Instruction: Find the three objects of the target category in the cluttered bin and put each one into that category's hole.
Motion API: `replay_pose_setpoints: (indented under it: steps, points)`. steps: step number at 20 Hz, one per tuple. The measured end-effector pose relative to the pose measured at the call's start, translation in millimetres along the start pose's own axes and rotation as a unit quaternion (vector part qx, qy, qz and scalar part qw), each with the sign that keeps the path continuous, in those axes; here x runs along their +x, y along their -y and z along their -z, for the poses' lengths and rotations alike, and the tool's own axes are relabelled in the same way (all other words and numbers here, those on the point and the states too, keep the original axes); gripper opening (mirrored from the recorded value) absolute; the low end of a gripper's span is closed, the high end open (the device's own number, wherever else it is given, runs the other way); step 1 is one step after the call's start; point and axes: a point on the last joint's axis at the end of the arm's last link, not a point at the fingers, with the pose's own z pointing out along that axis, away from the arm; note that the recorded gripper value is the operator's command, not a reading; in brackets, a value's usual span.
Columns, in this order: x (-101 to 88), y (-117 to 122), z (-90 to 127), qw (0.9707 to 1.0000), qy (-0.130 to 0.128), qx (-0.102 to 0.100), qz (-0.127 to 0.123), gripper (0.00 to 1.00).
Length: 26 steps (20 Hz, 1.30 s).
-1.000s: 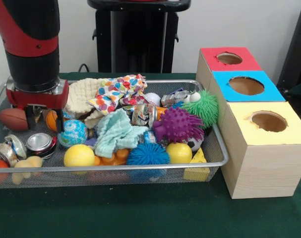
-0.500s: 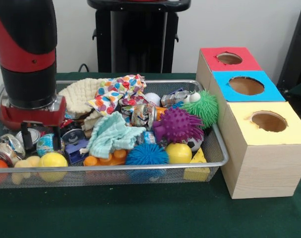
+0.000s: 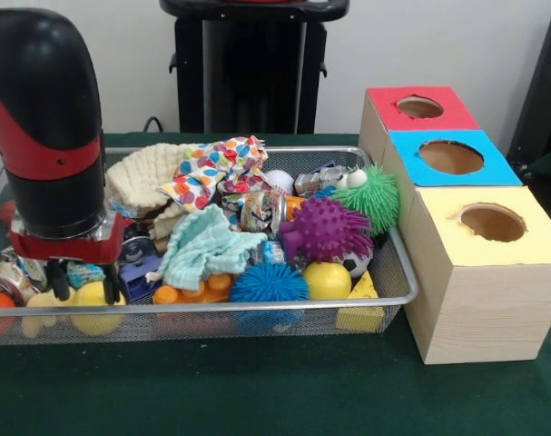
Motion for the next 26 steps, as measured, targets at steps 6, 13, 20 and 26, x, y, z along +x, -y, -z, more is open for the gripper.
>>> replay_pose_setpoints:
  steps: [6,13,20,26]
  points:
    - [-0.6,14,1,0.9998,0.006,-0.012,-0.013,1.0]
    - [6.3,53,7,0.999,0.013,-0.018,-0.04,1.0]
    - [19.7,86,2,0.998,0.02,-0.014,-0.058,1.0]
    - [28.3,93,-13,0.9973,0.045,-0.01,-0.057,1.0]
